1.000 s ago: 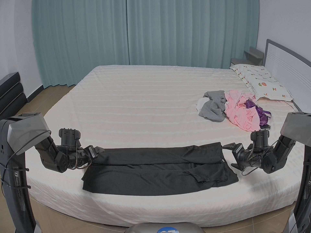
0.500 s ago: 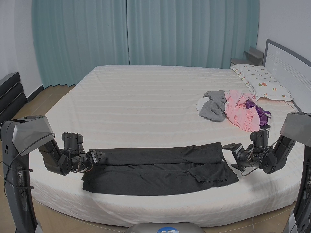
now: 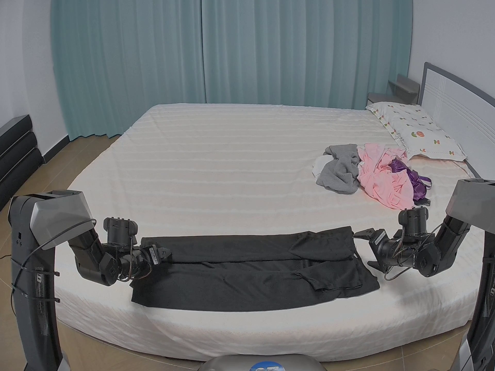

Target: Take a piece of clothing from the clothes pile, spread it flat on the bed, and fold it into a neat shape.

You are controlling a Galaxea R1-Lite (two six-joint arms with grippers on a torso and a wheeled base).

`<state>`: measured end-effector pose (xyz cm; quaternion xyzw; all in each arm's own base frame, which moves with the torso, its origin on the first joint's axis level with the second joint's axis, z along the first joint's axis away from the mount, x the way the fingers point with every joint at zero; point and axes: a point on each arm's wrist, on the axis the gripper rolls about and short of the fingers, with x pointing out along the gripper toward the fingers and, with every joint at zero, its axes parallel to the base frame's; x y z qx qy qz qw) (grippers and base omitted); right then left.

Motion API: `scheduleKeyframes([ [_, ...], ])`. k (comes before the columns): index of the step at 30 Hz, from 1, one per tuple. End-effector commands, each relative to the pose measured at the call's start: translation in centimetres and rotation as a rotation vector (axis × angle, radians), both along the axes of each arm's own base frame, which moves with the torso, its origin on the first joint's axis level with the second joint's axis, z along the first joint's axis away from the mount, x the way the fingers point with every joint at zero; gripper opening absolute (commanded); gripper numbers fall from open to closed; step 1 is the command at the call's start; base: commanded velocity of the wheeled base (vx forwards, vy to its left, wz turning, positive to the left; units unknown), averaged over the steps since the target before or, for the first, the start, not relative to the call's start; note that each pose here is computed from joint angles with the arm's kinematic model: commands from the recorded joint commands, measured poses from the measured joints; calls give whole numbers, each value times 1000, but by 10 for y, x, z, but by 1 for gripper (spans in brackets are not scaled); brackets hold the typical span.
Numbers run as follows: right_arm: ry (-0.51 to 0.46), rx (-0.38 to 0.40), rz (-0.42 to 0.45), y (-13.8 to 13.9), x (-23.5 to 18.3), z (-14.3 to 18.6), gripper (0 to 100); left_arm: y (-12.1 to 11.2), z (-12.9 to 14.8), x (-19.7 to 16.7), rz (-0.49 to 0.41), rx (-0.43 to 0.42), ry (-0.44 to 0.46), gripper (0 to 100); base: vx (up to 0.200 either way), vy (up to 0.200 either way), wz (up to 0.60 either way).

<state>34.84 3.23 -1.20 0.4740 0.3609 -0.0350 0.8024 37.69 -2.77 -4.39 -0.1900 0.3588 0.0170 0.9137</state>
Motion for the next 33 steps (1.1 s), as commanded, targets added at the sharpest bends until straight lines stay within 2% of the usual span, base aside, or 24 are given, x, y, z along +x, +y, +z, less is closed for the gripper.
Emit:
scheduleKeyframes([
  [1, 1, 1, 1, 1, 0, 0, 100, -5, -2, -3, -12, -1, 12, 100, 0, 0, 0],
  [8, 1, 0, 2, 1, 0, 0, 100, -5, -5, -2, -10, -3, 21, 100, 0, 0, 0],
  [9, 1, 0, 2, 1, 0, 0, 100, -5, -5, -2, -10, -3, 21, 0, 0, 0, 0],
  [21, 1, 1, 1, 1, 0, 0, 100, -4, -1, -4, -3, -7, 14, 0, 0, 0, 0],
  [33, 0, 2, -1, 0, 0, 0, 100, -4, 10, -3, 40, -59, -12, 0, 0, 0, 0],
])
